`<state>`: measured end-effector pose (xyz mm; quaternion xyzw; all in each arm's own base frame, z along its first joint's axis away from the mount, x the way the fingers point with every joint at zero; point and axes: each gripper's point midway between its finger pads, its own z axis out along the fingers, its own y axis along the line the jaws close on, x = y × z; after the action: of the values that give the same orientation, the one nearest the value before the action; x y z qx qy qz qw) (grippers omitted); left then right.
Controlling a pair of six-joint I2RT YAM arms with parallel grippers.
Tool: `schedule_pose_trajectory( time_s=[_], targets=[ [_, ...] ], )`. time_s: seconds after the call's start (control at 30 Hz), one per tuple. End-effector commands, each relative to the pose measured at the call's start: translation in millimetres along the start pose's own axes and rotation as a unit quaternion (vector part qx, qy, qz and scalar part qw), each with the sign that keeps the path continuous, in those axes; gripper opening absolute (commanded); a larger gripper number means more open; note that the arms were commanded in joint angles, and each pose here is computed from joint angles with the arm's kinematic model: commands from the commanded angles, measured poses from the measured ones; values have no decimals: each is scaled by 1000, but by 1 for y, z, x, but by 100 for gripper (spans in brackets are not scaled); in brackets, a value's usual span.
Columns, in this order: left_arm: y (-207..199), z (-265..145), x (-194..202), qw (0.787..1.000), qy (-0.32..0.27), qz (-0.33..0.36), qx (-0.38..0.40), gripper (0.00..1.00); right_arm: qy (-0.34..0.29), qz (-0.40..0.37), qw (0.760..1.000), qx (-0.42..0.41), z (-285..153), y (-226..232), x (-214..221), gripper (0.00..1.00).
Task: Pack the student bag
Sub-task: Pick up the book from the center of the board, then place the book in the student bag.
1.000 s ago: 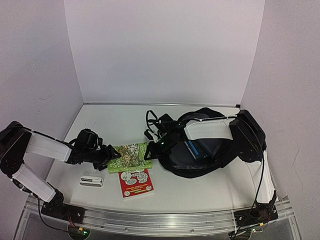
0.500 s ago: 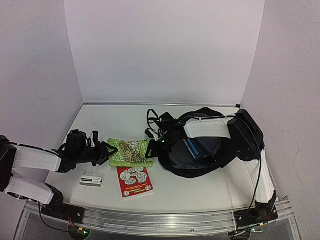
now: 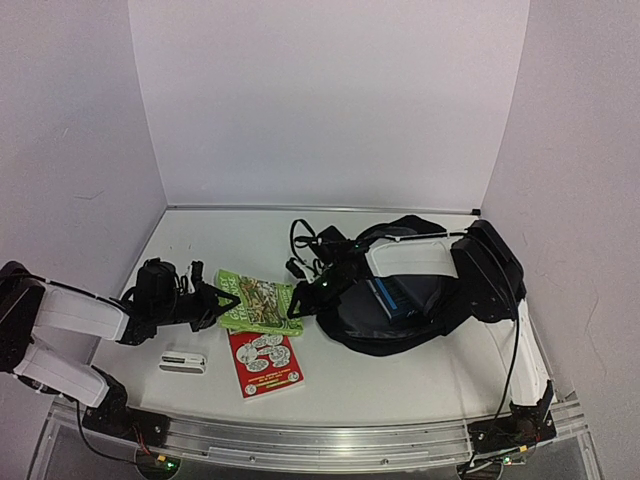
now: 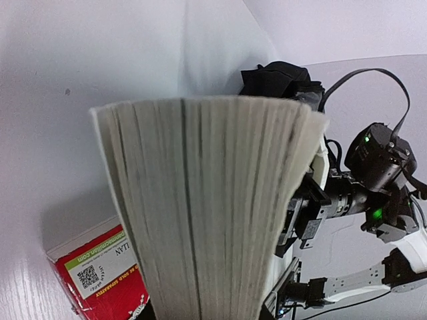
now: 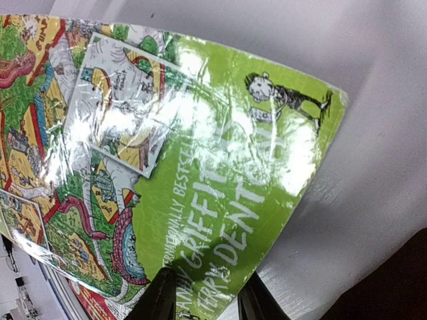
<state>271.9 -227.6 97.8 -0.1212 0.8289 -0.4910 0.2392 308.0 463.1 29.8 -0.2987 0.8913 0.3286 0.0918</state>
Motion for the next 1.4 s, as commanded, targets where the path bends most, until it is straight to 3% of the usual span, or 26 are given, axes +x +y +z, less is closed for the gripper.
schedule_pose_trajectory(
  time_s=[0.0,0.2,0.37,0.6,0.73,0.9,1.1,1.37],
  targets=[
    [-69,-11,-19,995,-19,61,79,1,-9,-51,999,-4,-16,25,-6,40],
    [-86,-45,-45,991,-93,85,37,0,-70,-130,989,2,-86,60,-40,60],
    [-102,-68,-57,985,-143,86,51,0,-98,-190,971,110,-136,46,-49,66],
    [-117,-44,-63,992,-106,42,56,0,-71,-182,944,267,-184,-26,-33,66],
    [-126,-42,-69,986,-134,35,94,0,-40,-159,928,335,-203,-77,-15,65],
    [-141,-47,-77,977,-165,50,123,0,12,-133,917,376,-203,-124,14,64],
    [-154,-35,-72,977,-150,72,132,0,53,-130,896,421,-199,-159,27,65],
    [-156,-25,-66,979,-139,72,128,0,78,-132,877,456,-196,-184,34,50]
  ],
)
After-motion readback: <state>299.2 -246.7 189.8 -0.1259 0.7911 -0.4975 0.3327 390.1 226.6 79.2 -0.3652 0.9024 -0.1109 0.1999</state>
